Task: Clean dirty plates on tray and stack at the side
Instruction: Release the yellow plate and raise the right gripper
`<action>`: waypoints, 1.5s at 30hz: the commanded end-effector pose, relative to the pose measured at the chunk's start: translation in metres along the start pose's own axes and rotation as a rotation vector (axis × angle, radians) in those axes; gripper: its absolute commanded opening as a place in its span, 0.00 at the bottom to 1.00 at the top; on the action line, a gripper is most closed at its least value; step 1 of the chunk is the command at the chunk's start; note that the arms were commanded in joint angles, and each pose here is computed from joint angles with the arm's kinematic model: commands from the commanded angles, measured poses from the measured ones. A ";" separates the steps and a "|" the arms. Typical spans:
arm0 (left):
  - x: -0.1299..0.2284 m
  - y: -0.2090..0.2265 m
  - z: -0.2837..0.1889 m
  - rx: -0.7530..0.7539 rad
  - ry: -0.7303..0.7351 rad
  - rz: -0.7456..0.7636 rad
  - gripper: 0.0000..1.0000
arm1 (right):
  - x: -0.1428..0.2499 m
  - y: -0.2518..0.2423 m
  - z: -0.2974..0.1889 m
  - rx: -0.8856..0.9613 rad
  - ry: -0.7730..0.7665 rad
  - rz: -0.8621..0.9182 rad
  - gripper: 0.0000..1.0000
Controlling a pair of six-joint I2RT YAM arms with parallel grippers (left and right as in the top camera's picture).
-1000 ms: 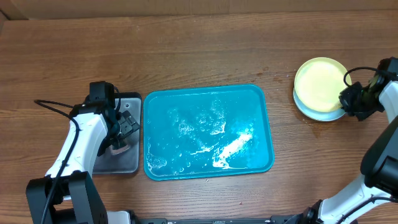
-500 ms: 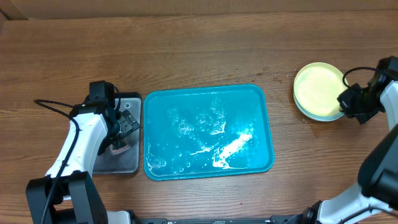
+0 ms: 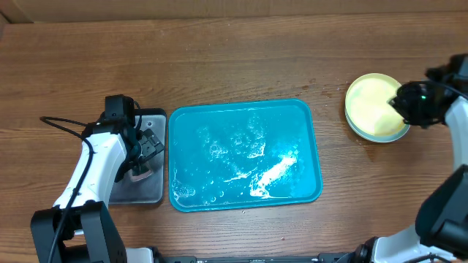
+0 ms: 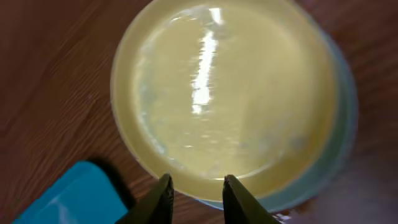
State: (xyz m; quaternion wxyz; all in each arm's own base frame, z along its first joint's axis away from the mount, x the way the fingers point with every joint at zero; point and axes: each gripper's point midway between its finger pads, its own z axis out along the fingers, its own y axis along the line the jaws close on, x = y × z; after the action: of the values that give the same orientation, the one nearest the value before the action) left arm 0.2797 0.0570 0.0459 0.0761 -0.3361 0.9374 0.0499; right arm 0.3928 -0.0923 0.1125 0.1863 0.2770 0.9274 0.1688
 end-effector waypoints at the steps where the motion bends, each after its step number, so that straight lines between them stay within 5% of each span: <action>1: 0.002 0.001 0.000 -0.001 0.004 0.011 1.00 | 0.008 0.040 0.015 -0.158 0.037 -0.181 0.30; 6: 0.004 0.003 0.000 -0.009 0.016 0.013 1.00 | 0.003 0.059 0.034 -0.170 0.008 -0.256 0.35; 10: 0.006 0.004 0.000 -0.013 0.023 0.014 1.00 | 0.002 0.076 0.047 -0.198 -0.006 -0.304 0.04; 22: 0.015 0.010 -0.001 -0.036 0.059 0.020 1.00 | -0.019 0.111 0.075 -0.204 -0.127 -0.255 0.04; 38: 0.020 0.013 -0.001 -0.047 0.079 0.022 1.00 | -0.007 0.047 0.108 0.077 -0.074 0.012 0.04; 45: 0.019 0.012 -0.001 -0.046 0.076 0.022 1.00 | 0.002 0.051 0.107 0.055 -0.031 0.031 0.04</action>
State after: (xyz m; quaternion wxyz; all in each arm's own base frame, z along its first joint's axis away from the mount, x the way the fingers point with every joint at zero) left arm 0.2582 0.0543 0.0440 0.0327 -0.3324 0.9407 0.0594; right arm 0.4586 -0.0296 0.0341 0.1861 0.2909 0.9292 0.1318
